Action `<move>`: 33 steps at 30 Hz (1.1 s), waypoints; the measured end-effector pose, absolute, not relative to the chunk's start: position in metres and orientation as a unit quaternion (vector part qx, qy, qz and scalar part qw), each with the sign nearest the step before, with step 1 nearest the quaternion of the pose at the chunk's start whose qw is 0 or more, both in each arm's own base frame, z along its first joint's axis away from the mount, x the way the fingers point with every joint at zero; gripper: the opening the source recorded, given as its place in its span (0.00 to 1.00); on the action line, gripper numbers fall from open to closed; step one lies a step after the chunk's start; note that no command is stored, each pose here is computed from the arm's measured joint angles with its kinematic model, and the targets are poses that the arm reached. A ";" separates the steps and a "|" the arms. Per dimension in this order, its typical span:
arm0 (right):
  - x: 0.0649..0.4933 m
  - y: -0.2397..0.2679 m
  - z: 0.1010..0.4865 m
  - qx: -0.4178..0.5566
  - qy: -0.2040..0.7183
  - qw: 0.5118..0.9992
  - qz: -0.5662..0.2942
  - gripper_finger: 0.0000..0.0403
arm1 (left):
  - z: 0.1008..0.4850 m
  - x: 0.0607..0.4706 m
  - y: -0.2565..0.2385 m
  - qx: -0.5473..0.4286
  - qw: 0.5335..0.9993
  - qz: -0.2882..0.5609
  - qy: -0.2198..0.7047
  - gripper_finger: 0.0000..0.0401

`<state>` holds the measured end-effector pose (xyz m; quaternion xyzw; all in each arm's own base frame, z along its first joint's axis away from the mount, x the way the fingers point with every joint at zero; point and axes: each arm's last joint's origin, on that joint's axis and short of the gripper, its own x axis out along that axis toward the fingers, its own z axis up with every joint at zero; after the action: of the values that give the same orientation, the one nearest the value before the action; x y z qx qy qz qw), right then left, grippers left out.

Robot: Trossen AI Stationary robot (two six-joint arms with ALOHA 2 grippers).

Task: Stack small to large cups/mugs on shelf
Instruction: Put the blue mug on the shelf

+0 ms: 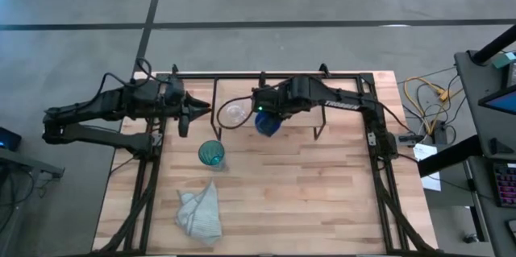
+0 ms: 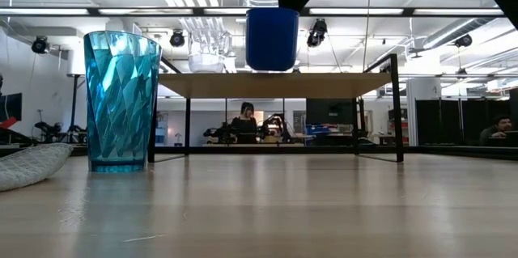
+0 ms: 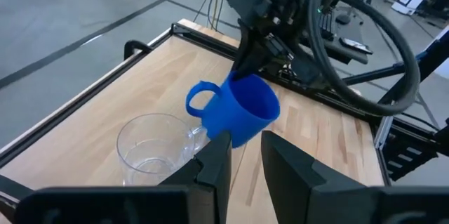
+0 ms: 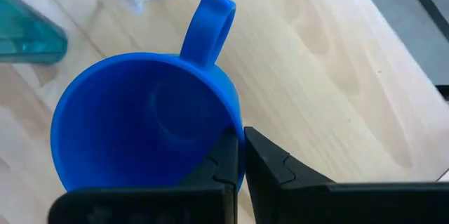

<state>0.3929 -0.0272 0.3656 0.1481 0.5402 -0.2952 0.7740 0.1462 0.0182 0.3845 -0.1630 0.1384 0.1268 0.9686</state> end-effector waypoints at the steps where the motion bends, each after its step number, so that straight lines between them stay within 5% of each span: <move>1: 0.392 -0.027 0.366 0.148 0.539 0.775 -0.295 0.02 | 0.384 0.147 0.018 -0.163 0.968 0.127 0.139 0.16; 20: 0.378 -0.056 0.381 0.357 0.463 0.715 -0.382 0.02 | 0.386 0.152 0.019 -0.165 0.970 0.125 0.127 0.16; 33: 0.379 -0.066 0.361 0.389 0.475 0.670 -0.418 0.03 | 0.387 0.152 0.019 -0.165 0.971 0.124 0.119 0.16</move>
<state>0.3793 -0.0661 0.3607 0.3889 0.4748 -0.4179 0.6698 0.1521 0.0188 0.3871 -0.1651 0.1191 0.1241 0.9712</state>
